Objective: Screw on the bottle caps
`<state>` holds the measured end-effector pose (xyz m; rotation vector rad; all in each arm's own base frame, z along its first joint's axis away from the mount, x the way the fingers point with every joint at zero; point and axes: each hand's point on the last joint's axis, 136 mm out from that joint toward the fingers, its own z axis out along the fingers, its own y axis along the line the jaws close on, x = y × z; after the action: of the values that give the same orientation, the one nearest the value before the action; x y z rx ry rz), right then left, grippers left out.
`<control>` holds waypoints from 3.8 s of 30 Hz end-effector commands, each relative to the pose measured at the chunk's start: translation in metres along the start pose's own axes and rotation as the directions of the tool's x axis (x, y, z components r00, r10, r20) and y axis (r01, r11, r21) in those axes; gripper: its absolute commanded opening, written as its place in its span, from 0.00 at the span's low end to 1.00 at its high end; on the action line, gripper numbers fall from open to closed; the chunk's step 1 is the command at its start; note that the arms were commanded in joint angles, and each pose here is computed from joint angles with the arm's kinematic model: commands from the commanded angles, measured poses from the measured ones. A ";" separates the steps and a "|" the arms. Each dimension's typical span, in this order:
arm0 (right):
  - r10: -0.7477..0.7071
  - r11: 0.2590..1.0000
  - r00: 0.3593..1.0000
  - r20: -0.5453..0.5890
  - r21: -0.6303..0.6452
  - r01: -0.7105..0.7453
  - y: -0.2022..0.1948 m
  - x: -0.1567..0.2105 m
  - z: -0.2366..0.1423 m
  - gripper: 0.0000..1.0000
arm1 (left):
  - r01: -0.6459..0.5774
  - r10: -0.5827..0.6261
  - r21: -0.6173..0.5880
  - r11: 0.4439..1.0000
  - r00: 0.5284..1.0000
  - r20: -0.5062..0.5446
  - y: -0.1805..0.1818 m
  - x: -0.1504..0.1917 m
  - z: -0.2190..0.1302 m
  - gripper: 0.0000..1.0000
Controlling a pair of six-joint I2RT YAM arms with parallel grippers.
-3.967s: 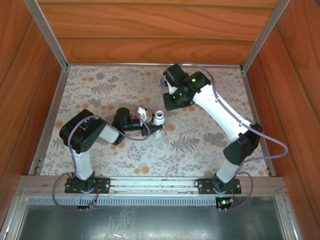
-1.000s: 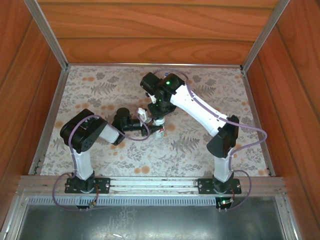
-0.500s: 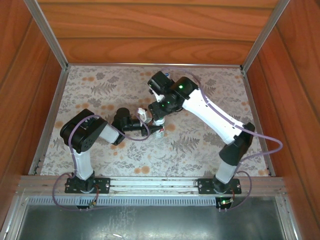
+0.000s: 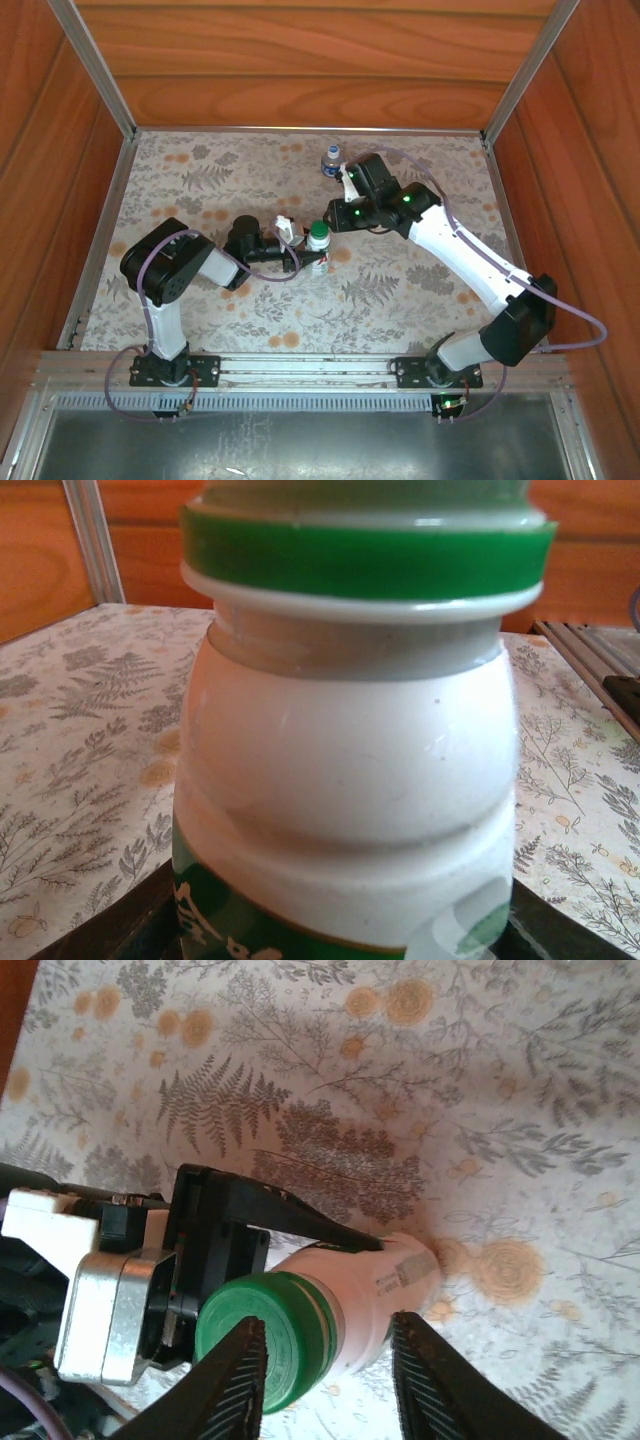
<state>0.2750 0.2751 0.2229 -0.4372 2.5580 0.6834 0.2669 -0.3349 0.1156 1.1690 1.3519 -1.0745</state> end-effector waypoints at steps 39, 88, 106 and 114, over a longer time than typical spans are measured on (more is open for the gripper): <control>0.075 0.966 0.994 -0.080 -0.241 -0.093 0.019 0.033 -0.008 0.17 | 0.069 -0.069 -0.001 0.998 0.997 -0.016 0.006 0.008 0.003 0.53; -0.328 0.931 0.945 -0.017 -0.173 0.320 0.010 0.036 -0.043 0.51 | 0.019 -0.019 0.002 1.000 1.000 0.011 -0.003 -0.010 -0.004 0.53; -0.925 0.375 0.380 -0.012 -0.203 0.905 0.039 0.041 -0.067 0.77 | 0.028 -0.037 0.181 0.983 0.998 0.045 -0.046 -0.045 -0.016 0.53; -0.948 0.310 0.316 -0.024 -0.276 0.910 0.056 0.034 -0.054 0.77 | 0.020 -0.029 0.195 0.981 0.999 0.041 -0.050 -0.044 -0.018 0.53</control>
<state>0.2113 0.2861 0.2729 -1.8577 1.8407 0.4187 0.2272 -0.3287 0.1556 1.2304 1.2882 -1.2359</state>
